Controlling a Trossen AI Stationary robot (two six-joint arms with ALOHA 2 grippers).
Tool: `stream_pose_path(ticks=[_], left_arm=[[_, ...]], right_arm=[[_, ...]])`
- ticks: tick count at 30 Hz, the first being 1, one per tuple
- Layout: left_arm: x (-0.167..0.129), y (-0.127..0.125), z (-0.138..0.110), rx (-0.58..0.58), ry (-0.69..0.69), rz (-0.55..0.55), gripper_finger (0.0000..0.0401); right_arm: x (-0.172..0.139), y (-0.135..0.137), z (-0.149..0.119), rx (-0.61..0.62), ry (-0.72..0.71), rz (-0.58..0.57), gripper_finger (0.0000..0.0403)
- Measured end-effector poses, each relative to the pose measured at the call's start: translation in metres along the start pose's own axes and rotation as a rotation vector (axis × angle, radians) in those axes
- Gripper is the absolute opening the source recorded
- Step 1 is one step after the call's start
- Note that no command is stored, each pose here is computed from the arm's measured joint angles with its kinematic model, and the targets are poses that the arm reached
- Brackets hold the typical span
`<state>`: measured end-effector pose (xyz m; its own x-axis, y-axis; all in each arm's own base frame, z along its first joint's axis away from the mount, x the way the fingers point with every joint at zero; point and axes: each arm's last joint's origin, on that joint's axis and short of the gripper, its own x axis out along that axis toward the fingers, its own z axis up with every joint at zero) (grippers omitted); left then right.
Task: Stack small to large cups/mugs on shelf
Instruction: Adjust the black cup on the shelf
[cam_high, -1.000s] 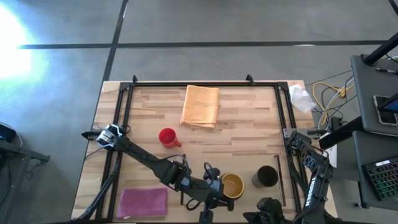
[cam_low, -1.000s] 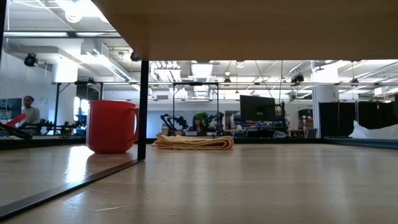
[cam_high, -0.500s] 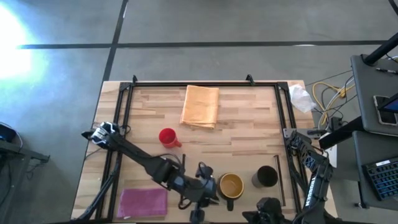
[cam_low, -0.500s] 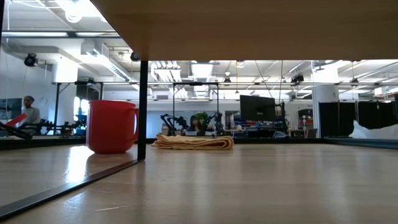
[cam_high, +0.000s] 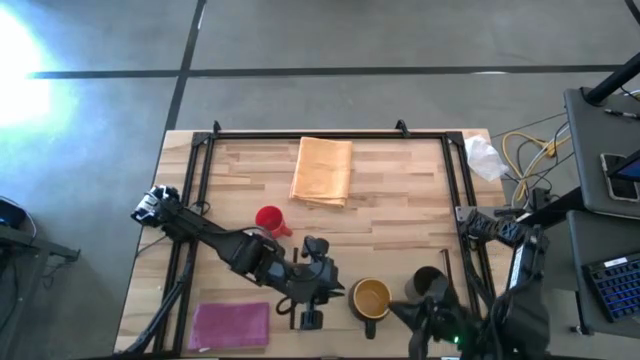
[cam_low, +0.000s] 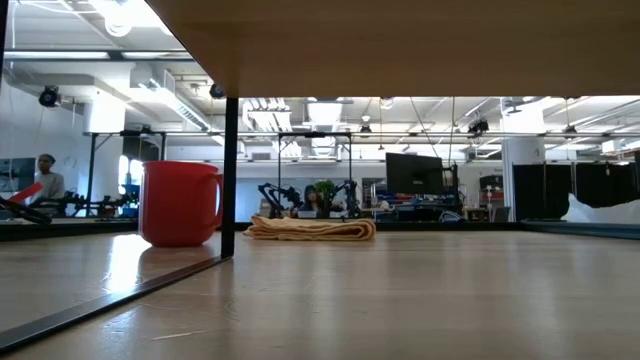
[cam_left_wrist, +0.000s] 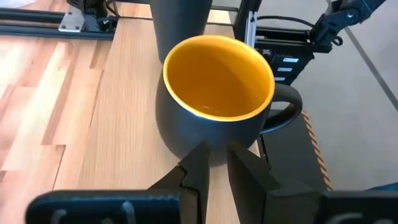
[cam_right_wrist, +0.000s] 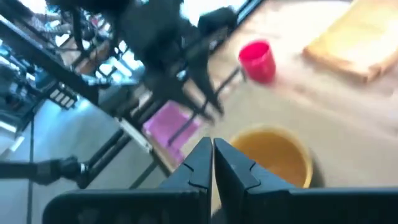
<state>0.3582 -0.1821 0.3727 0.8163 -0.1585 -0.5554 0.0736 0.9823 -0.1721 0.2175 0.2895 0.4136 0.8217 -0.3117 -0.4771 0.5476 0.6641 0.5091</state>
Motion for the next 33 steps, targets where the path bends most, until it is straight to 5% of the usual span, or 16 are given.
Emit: stream_pose_path(ticks=[5,10,15,19,25,33], left_arm=[[0.001,0.001,0.0,-0.004,0.003,0.001,0.0041],[0.001,0.001,0.0,-0.005,0.005,-0.003,0.0041],[0.001,0.0,-0.001,-0.004,0.027,-0.058,0.0041],[0.0,0.0,-0.001,-0.005,0.029,-0.065,0.0041],[0.0,0.0,-0.001,-0.011,0.031,-0.064,0.0041],[0.002,0.008,0.001,-0.023,0.032,-0.044,0.0041]], right_arm=[[-0.004,-0.012,0.047,-0.006,-0.061,0.004,0.0009],[0.014,-0.03,0.073,-0.163,0.208,-0.069,0.0009],[0.022,-0.062,0.101,-0.307,0.333,-0.098,0.0009],[0.013,-0.116,0.126,-0.206,0.387,-0.16,0.0009],[-0.002,-0.195,0.126,0.107,0.509,-0.26,0.0009],[0.018,-0.225,0.087,0.313,0.627,-0.162,0.0009]])
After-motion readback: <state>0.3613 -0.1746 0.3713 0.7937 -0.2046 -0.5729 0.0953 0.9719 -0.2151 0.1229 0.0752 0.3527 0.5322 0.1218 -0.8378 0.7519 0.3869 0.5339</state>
